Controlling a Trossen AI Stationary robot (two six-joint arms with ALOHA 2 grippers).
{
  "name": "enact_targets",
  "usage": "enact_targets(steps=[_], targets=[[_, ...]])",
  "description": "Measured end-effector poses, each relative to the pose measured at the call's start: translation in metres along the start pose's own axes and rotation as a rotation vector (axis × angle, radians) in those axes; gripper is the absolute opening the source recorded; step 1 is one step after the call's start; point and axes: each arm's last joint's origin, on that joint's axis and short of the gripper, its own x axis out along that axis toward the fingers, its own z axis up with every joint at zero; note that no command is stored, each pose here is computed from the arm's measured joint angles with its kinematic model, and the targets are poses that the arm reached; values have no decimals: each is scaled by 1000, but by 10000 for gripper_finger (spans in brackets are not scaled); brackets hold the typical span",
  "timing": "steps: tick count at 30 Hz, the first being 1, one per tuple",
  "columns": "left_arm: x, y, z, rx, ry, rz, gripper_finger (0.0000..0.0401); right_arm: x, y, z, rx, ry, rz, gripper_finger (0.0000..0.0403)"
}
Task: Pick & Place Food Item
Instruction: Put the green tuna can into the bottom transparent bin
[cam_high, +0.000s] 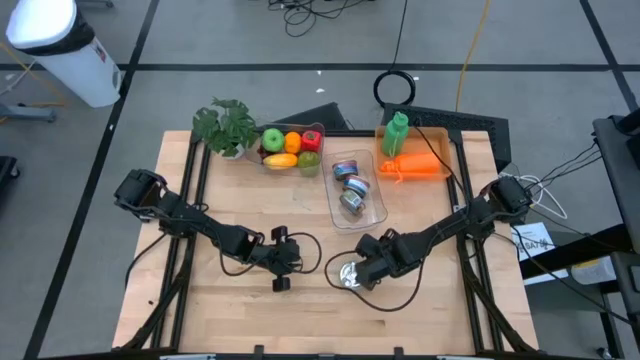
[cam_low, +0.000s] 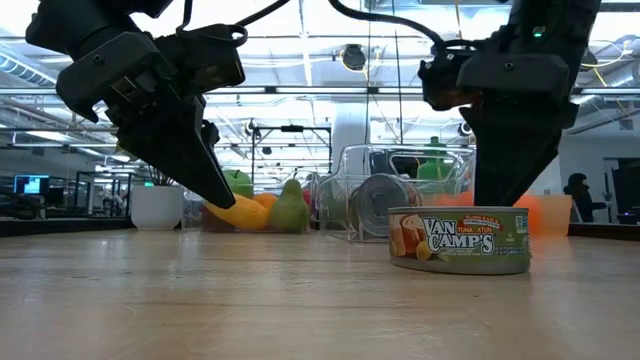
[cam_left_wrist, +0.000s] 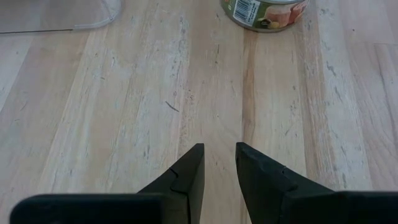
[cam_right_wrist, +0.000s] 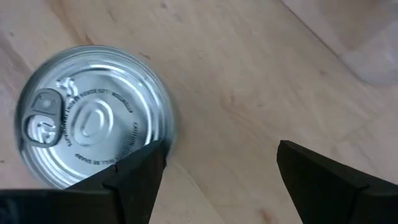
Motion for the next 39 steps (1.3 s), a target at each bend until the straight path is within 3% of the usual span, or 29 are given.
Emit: enact_targets(steps=[5, 13, 22, 32, 39], targets=[[0, 0, 0, 1, 1, 1, 102, 1, -3, 2, -5, 16, -21, 295], [0, 0, 0, 1, 2, 1, 102, 5, -16, -2, 27, 28, -148, 295], [0, 0, 0, 2, 2, 1, 102, 26, -40, -23, 97, 92, -247, 295], [0, 0, 0, 2, 2, 1, 102, 33, -54, -35, 140, 176, -310, 295], [0, 0, 0, 3, 1, 0, 102, 30, -54, -34, 131, 157, -302, 295]])
